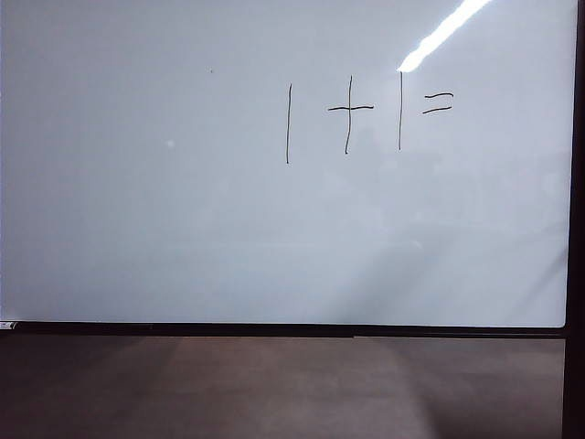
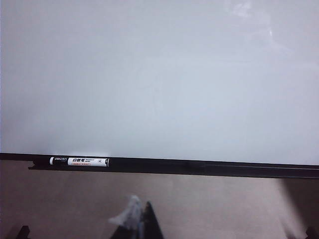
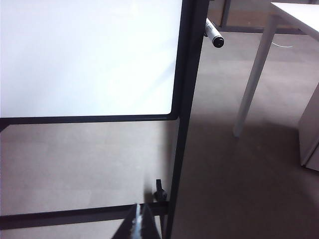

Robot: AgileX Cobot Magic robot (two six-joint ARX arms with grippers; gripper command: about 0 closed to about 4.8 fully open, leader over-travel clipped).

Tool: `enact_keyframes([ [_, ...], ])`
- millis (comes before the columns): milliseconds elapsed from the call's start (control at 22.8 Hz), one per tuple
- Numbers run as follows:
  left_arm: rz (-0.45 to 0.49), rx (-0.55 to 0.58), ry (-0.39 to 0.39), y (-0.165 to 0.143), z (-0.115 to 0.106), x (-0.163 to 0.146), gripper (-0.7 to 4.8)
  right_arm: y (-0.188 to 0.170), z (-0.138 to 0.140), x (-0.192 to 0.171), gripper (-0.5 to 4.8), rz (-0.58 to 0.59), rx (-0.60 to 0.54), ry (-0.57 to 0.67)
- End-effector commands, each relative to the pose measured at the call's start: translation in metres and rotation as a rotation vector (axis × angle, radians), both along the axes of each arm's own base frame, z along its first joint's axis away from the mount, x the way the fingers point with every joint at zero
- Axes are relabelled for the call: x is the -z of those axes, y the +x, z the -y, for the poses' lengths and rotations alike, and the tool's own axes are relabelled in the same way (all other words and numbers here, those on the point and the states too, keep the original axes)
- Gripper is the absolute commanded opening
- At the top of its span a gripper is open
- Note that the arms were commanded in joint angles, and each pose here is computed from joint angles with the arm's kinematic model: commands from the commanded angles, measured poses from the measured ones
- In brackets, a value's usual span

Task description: Reach to the right to find the marker pen, pick it up, and write the answer to the math problem on the whiteboard.

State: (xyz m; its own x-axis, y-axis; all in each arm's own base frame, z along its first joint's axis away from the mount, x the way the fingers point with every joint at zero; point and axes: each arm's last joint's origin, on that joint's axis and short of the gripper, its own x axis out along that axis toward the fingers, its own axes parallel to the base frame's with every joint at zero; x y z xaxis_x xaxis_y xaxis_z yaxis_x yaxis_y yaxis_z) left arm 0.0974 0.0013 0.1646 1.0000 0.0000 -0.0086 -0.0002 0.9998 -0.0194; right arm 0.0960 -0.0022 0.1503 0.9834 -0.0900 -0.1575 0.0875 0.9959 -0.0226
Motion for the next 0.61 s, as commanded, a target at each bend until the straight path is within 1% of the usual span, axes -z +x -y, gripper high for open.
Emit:
enact_keyframes([
  [44, 0.007, 0.002, 0.001, 0.0, 0.0, -0.001, -0.05, 0.001, 0.0, -0.005, -0.01, 0.058, 0.006, 0.011],
  [263, 0.007, 0.002, 0.001, 0.0, 0.0, -0.001, -0.04, 0.001, 0.0, -0.008, -0.01, 0.094, 0.006, 0.015],
  [350, 0.007, 0.006, 0.001, 0.0, 0.0, -0.001, -0.05, 0.001, 0.0, -0.008, -0.01, 0.097, 0.01, 0.044],
  [438, 0.007, 0.04, 0.001, 0.0, 0.004, -0.001, -0.05, 0.001, 0.0, -0.008, -0.01, 0.099, 0.013, 0.067],
  [525, 0.007, 0.129, 0.001, -0.001, 0.013, -0.001, -0.04, 0.001, 0.0, -0.008, -0.01, 0.098, 0.019, 0.067],
  [613, 0.007, 0.257, 0.0, -0.003, 0.025, -0.001, -0.04, 0.001, 0.002, -0.008, -0.01, 0.104, 0.066, 0.091],
])
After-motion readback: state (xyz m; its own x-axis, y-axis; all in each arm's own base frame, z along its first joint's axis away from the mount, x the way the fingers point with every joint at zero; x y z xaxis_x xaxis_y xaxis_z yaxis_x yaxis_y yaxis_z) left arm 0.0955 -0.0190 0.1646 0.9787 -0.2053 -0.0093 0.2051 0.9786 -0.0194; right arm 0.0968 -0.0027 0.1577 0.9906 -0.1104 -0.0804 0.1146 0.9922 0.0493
